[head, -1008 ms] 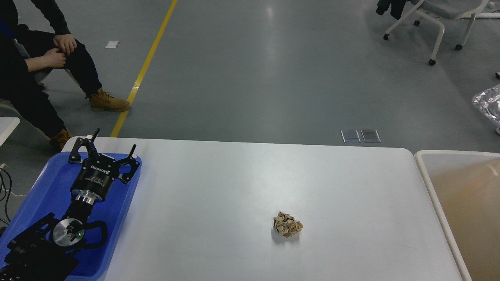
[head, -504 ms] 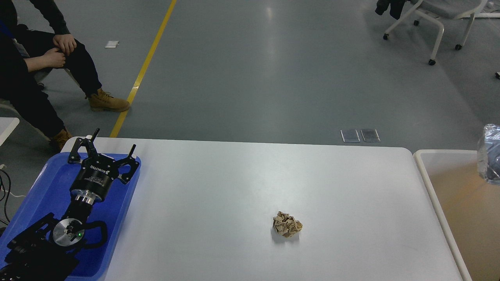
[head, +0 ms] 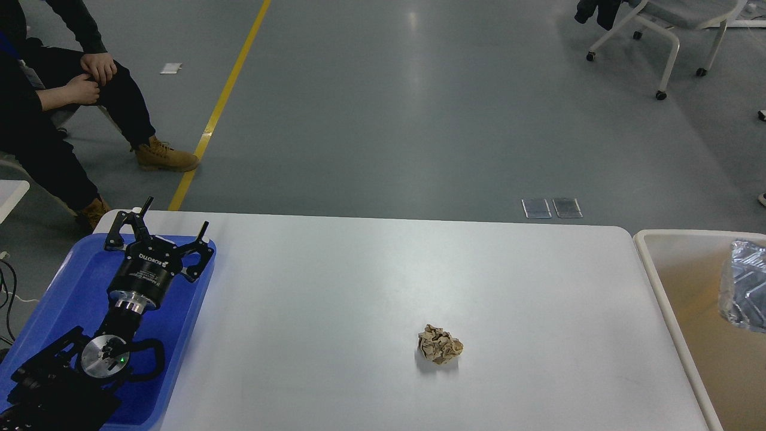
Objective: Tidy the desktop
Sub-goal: 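Release the foil tray into the white bin with the right gripper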
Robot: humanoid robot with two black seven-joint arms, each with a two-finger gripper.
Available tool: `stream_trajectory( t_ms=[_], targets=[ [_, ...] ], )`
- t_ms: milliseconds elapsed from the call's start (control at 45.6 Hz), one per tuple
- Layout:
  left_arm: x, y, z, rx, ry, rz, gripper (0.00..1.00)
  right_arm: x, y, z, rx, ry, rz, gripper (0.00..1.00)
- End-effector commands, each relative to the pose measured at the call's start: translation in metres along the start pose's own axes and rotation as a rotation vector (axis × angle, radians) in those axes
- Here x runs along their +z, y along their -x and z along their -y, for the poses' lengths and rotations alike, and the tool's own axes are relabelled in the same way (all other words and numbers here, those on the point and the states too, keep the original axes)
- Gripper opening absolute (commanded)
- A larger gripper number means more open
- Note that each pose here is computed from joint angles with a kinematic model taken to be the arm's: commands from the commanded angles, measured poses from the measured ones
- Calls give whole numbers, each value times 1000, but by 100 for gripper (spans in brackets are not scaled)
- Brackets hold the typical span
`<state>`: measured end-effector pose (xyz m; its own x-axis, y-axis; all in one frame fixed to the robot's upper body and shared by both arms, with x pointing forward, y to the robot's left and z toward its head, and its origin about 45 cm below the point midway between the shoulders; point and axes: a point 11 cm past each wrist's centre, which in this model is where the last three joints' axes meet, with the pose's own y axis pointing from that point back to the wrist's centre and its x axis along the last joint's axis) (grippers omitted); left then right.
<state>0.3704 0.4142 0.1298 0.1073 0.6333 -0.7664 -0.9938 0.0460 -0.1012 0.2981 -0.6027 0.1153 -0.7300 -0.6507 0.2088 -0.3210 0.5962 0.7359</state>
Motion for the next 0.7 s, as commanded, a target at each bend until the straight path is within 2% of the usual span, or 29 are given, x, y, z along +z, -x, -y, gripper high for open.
stream_trajectory(
  t_ms=[0,482,592,680],
  targets=[
    [0,0,0,0,0,0,99,8,-5,3,0,11,6,100],
    [0,0,0,0,0,0,99,-8,-18,0,15,-18,5,100],
    [0,0,0,0,0,0,99,-34,-18,-8,7,-66,-2,100],
    [0,0,0,0,0,0,99,-81,-5,-27,-10,-154,-59,100]
  ],
)
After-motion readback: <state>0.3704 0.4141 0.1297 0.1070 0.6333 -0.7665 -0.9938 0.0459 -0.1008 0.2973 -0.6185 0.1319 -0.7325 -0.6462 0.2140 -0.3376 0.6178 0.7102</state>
